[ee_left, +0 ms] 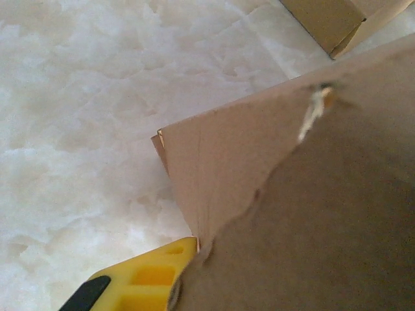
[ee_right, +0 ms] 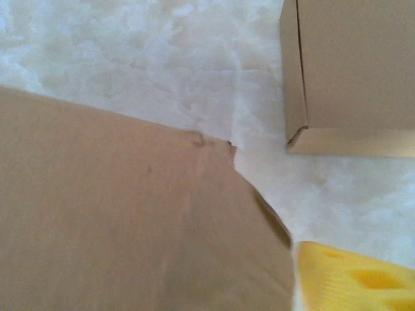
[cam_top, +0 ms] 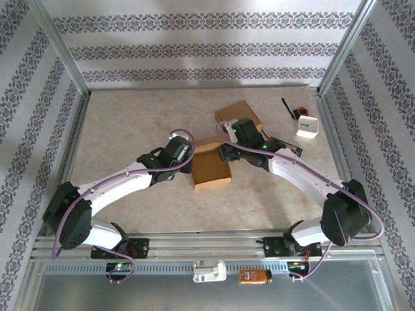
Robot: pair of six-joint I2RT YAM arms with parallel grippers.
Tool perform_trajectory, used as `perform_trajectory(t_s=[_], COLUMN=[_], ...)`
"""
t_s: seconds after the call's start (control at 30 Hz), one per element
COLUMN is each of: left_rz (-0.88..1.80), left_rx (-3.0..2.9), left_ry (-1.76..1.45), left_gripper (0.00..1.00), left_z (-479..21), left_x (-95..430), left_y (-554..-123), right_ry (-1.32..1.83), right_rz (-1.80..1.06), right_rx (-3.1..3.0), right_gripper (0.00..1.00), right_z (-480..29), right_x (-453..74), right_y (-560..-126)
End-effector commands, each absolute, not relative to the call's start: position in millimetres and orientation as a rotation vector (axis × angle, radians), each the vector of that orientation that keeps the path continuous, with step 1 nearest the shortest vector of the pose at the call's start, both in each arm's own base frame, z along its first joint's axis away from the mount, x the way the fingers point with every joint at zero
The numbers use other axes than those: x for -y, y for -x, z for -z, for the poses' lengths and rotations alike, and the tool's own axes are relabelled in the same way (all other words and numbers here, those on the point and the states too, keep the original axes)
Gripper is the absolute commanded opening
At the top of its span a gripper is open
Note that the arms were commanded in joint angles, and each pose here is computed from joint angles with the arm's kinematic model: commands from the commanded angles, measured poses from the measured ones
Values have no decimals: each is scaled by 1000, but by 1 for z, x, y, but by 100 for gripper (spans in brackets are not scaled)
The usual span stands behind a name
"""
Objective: Fold the paper box
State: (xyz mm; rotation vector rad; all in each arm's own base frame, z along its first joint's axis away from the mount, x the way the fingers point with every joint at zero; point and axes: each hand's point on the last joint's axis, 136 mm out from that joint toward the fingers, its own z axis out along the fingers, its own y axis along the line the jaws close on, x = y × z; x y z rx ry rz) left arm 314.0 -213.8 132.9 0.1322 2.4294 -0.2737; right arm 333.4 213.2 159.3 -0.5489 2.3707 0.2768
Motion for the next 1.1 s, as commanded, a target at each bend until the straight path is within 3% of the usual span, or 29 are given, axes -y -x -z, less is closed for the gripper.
perform_trajectory(t_s=[0.0, 0.17, 0.27, 0.5, 0.67, 1.07], left_rz=[278, 289, 388, 512, 524, 562], left_rx=[-2425, -2426, -2410, -2391, -2392, -2567], left_ry=[-150, -128, -114, -90, -52, -2], left_gripper=[13, 13, 13, 12, 12, 17], left_z=[-138, -140, -142, -141, -132, -76], left_x=[217, 219, 233, 253, 253, 244], left_y=[-320, -321, -324, -331, -332, -297], right_ry=[574, 547, 482, 394, 433, 470], right_rz=[-314, -348, -418, -519, -422, -296], right_rx=[-2311, -2330, -2342, -2349, -2322, -2335], right_gripper=[51, 23, 16, 13, 12, 16], right_z=[-172, -167, -164, -167, -156, -123], right_x=[-222, -225, -229, -239, -236, -220], right_y=[-347, -345, -340, -333, -332, -306])
